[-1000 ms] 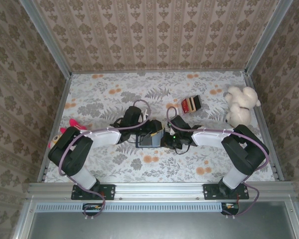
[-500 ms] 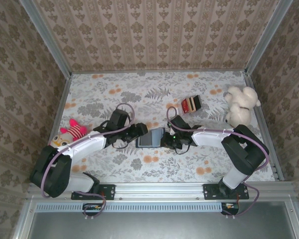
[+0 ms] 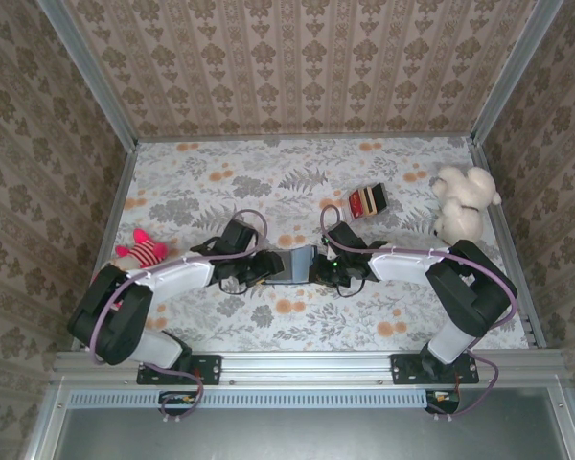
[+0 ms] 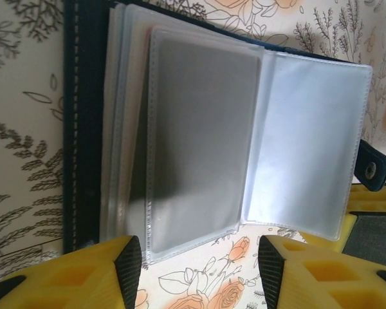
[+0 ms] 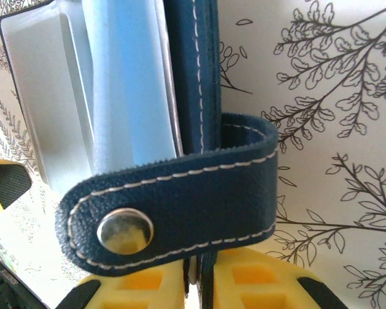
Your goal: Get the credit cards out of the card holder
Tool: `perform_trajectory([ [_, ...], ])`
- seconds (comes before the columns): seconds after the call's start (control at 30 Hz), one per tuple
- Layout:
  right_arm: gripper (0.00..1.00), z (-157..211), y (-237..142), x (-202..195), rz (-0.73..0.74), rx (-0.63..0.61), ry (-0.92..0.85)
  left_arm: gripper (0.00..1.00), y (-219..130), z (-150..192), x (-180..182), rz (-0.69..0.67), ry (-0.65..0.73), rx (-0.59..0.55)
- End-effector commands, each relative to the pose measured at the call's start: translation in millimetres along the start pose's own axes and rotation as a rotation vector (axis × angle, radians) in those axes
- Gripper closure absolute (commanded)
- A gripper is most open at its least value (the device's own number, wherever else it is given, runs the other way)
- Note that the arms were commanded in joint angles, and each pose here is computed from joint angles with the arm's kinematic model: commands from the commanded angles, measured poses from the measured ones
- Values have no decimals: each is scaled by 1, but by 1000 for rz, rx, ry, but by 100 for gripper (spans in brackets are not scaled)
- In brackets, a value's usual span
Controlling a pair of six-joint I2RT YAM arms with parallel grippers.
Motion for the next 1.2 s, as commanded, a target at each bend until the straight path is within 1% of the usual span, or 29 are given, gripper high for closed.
perform_trajectory([
  [0.0,84,3,3,-4,25,15,-9,46,1,-5,-6,-9,27,-8],
  [0.17,84,3,3,-3,23,16,-11,49,8,-7,-3,-46,24,0],
  [0.53,84,4,4,-5,24,19,-8,49,17,-1,6,-103,-8,40],
  [0.6,84,4,5,-5,23,21,-8,49,17,1,4,-95,-10,48],
  [0.73,84,4,5,-4,22,22,-8,49,17,3,-6,-32,0,68],
  [0.9,84,4,4,-4,20,19,-10,49,15,-1,-18,47,18,51],
  [1.17,84,4,2,-3,21,13,-13,49,12,-4,-37,186,36,57],
])
Point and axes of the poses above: each hand's point on the last joint's axis, 136 mm out from that joint toward the fingers, its own y axis out along the fingers, its own x axis along the line the jaws close on, z = x × y, the point moved 4 cm from there along -y, back along the fingers, and after that the axes turned 9 degrees about -y, right-handed, at the moved point
